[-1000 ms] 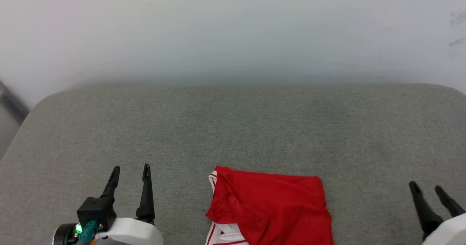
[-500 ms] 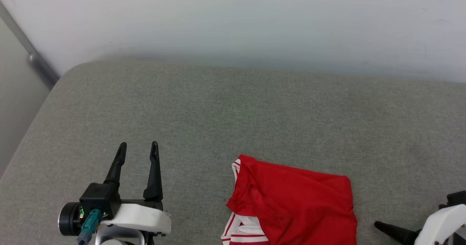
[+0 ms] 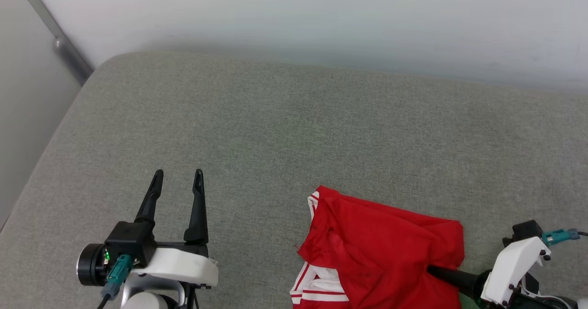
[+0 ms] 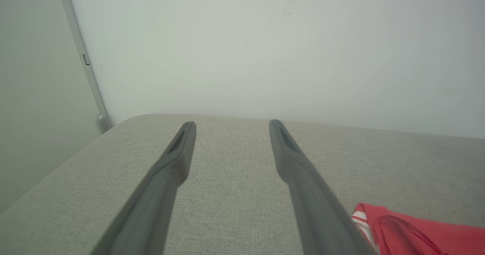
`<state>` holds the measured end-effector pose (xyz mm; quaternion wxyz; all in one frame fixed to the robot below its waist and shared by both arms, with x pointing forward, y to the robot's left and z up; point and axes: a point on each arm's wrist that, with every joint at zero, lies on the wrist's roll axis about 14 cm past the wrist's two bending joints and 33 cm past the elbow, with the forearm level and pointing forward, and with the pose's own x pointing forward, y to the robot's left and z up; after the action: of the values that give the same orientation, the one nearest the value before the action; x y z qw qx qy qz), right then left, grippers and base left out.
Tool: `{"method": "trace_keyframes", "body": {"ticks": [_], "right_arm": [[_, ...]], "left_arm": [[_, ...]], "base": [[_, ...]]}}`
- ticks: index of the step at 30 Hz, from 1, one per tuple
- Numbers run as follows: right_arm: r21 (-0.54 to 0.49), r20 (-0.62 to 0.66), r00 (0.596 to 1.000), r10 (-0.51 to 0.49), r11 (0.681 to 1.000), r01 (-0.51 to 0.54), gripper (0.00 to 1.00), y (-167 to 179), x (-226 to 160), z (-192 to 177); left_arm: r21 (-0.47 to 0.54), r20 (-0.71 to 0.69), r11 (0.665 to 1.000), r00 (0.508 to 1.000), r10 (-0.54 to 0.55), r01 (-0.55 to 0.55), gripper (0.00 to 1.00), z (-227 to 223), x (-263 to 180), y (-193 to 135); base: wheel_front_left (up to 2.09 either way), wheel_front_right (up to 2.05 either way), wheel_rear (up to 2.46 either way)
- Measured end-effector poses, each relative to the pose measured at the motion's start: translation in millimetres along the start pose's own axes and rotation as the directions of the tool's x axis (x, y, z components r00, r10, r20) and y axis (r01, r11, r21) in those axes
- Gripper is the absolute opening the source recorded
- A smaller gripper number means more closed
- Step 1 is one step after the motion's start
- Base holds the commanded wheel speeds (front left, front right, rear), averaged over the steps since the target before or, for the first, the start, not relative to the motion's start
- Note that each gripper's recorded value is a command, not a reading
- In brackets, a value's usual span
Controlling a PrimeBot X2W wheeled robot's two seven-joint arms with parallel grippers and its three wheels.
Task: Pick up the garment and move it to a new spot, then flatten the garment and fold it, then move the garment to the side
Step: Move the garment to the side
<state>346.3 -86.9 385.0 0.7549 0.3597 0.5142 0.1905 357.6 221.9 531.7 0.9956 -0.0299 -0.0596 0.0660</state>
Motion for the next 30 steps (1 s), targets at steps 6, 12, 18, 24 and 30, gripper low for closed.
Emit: {"method": "trace_keyframes", "body": {"ticks": [6, 12, 18, 24, 30], "right_arm": [[-0.103, 0.070, 0.997, 0.015, 0.995, -0.007, 0.00, 13, -8, 16], [-0.292, 0.141, 0.988, -0.056, 0.952, 0.095, 0.00, 12, -31, 28], [-0.416, 0.259, 0.941, -0.218, 0.854, 0.312, 0.00, -21, -73, 46], [-0.440, 0.395, 0.850, -0.349, 0.740, 0.508, 0.00, -49, -126, 70], [-0.365, 0.491, 0.733, -0.470, 0.654, 0.663, 0.00, -87, -183, 94]], "left_arm": [[0.011, 0.008, 1.000, 1.000, -0.024, 0.024, 1.00, 1, 1, -5], [0.008, 0.017, 0.998, 0.998, -0.068, 0.068, 1.00, 3, 0, -17], [-0.014, 0.023, 0.989, 0.988, -0.150, 0.150, 1.00, 3, 6, -45], [-0.051, 0.035, 0.960, 0.961, -0.275, 0.277, 1.00, 3, 17, -95], [-0.071, 0.073, 0.899, 0.901, -0.427, 0.432, 1.00, 6, 39, -155]], "base": [[0.00, 0.00, 0.00], [0.00, 0.00, 0.00], [0.00, 0.00, 0.00], [0.00, 0.00, 0.00], [0.00, 0.00, 0.00]]}}
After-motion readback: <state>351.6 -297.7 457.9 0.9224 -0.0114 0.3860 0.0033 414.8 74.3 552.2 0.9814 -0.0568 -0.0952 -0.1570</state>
